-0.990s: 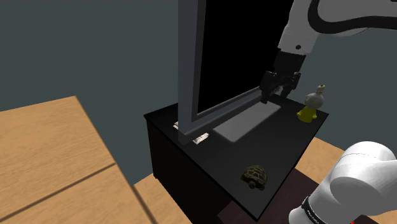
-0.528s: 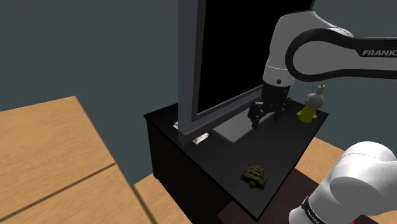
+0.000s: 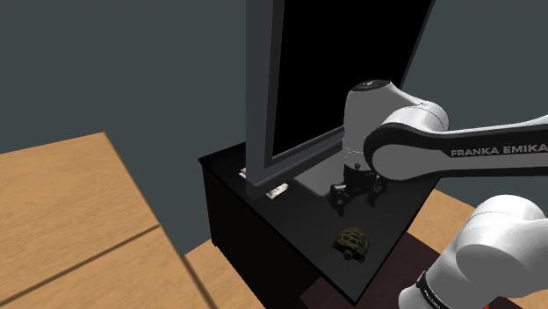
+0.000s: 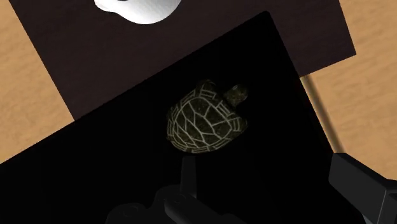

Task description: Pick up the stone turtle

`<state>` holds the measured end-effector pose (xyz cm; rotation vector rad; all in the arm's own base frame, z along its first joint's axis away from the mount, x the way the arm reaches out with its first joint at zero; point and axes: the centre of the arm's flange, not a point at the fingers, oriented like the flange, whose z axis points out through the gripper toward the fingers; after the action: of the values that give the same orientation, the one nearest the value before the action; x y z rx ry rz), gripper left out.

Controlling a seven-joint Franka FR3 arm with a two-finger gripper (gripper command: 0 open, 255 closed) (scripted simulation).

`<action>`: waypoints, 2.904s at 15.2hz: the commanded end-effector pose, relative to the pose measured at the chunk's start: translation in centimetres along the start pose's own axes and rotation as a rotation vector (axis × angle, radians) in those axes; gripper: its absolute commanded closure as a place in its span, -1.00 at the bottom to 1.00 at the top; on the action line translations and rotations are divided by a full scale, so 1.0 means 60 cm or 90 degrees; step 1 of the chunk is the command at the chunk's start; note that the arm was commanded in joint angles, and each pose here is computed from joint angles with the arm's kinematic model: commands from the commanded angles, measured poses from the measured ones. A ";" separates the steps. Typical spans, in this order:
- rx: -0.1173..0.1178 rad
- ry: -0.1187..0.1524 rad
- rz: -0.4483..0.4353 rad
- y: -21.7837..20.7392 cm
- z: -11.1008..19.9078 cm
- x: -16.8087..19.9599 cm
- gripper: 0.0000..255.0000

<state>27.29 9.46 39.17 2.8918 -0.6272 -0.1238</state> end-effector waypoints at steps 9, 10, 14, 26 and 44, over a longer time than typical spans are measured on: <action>-0.109 -0.013 0.084 -0.076 0.213 -0.042 -1.00; -0.109 -0.013 0.084 -0.078 0.221 -0.042 -1.00; -0.109 -0.013 0.084 -0.085 0.256 -0.040 -1.00; -0.109 -0.013 0.084 -0.090 0.279 -0.039 1.00; -0.109 -0.013 0.084 -0.064 0.147 -0.045 1.00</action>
<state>25.22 12.59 29.52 2.6798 -0.7687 -0.1789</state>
